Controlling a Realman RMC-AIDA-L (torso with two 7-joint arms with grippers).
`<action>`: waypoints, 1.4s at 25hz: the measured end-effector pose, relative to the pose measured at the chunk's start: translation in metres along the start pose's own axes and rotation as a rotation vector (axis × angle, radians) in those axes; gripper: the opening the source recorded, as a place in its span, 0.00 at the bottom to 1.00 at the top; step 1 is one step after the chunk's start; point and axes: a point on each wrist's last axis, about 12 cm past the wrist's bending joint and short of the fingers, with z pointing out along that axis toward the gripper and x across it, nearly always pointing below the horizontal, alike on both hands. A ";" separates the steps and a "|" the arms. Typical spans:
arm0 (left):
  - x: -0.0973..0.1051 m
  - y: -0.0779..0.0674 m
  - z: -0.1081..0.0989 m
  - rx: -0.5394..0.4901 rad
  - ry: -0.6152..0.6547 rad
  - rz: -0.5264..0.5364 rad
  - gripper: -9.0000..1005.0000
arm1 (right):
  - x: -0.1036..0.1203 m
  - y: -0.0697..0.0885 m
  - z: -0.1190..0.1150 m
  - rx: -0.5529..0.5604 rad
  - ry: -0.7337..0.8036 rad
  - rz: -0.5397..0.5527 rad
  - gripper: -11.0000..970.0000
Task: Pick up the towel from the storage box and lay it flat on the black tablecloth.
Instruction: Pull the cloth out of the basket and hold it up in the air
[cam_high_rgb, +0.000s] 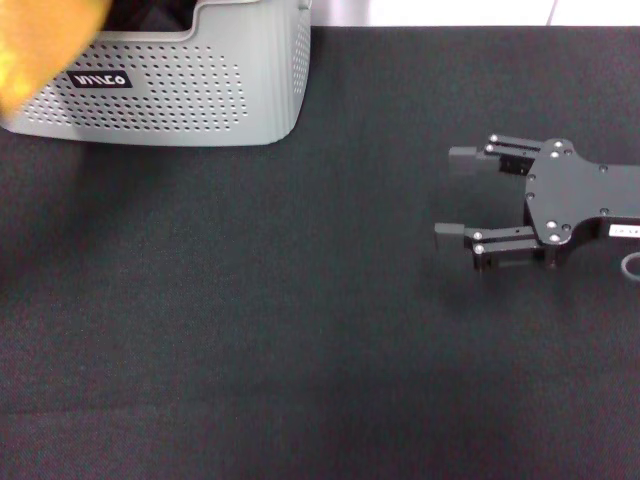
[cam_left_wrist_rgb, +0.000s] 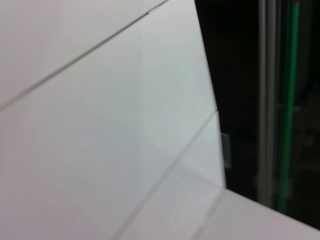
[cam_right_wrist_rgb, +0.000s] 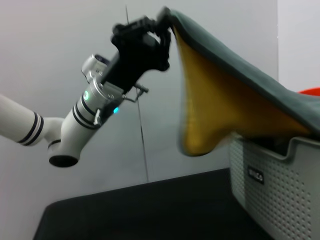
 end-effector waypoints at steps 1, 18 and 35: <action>-0.002 -0.002 0.005 0.033 0.011 -0.006 0.03 | 0.000 -0.001 0.000 0.007 0.000 -0.006 0.89; -0.004 -0.016 0.036 0.214 -0.024 -0.044 0.03 | -0.006 0.002 0.035 0.049 -0.107 -0.258 0.89; -0.002 -0.016 0.037 0.240 -0.084 -0.083 0.03 | 0.001 0.023 0.085 0.126 -0.186 -0.550 0.89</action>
